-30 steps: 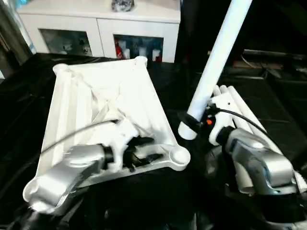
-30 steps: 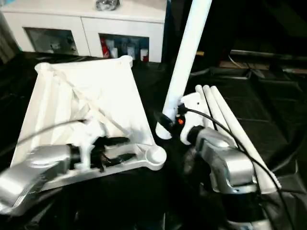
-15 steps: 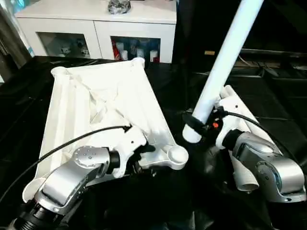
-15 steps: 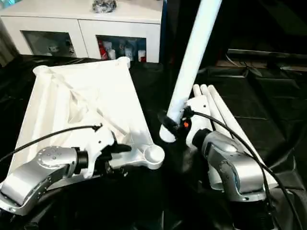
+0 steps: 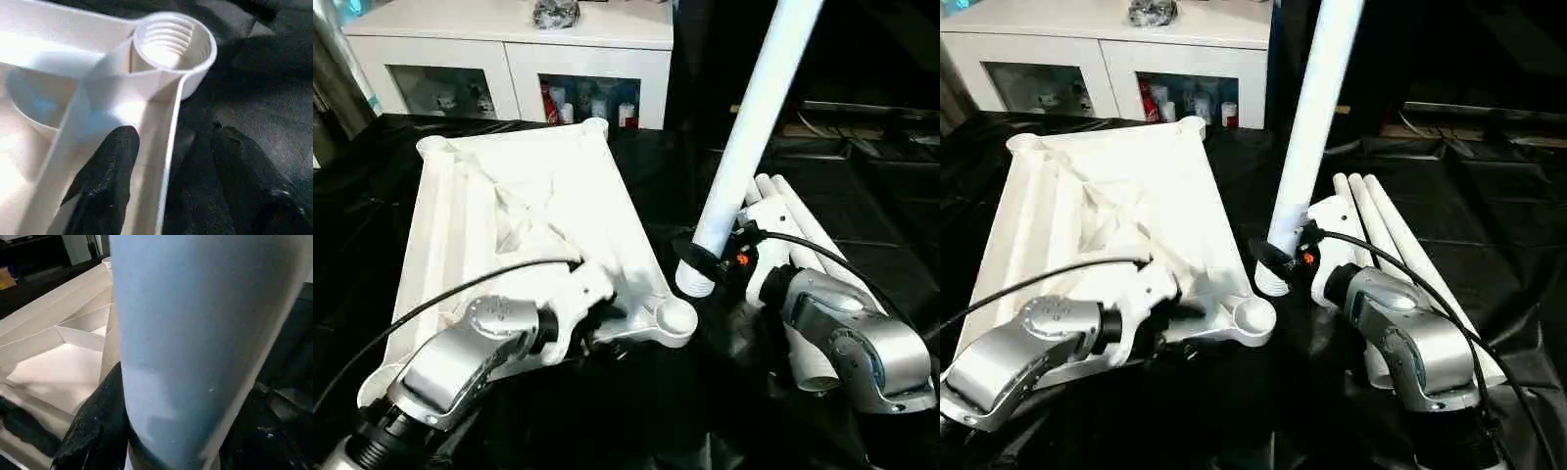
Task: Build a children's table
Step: Insert table leg to table base
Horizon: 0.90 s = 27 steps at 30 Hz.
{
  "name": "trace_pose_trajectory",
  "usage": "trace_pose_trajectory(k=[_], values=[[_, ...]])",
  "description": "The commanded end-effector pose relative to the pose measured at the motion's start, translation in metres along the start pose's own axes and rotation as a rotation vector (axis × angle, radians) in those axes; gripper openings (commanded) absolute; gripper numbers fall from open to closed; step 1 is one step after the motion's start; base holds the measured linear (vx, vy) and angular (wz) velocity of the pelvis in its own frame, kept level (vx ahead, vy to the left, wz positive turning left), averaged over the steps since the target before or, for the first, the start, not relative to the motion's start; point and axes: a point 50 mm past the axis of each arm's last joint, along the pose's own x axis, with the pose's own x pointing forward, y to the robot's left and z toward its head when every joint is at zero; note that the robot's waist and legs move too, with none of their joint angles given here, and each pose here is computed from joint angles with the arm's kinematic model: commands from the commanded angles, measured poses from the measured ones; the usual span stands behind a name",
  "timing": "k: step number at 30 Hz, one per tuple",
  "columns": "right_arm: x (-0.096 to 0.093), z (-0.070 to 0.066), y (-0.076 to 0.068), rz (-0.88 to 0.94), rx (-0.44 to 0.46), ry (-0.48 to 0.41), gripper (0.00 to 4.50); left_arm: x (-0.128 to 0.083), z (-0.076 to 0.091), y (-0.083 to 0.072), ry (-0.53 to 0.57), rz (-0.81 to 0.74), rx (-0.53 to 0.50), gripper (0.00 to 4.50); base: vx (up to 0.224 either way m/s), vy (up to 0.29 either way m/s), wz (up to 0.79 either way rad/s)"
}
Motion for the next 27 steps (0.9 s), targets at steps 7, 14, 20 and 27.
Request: trace_pose_trajectory(k=[7,14,20,27], values=[[-0.0010,0.0036,0.0016,0.015,-0.016,0.000,1.90,-0.0004,0.0020,0.0053,0.015,0.026,0.003,1.86,0.000,0.000,0.00],[-0.0007,0.0023,0.0035,0.027,-0.017,0.005,1.90,-0.0009,-0.0011,0.0065,0.028,0.030,-0.006,1.44,0.000,0.000,0.00],[0.0000,0.0018,0.0041,0.037,-0.020,0.010,1.90,-0.0013,-0.0036,0.0077,0.039,0.041,-0.022,0.84,0.000,0.000,0.00],[0.0012,0.0020,0.0057,0.056,-0.025,0.009,1.90,-0.0030,-0.0038,0.0114,0.038,0.065,-0.023,0.30,0.000,0.000,0.00]])
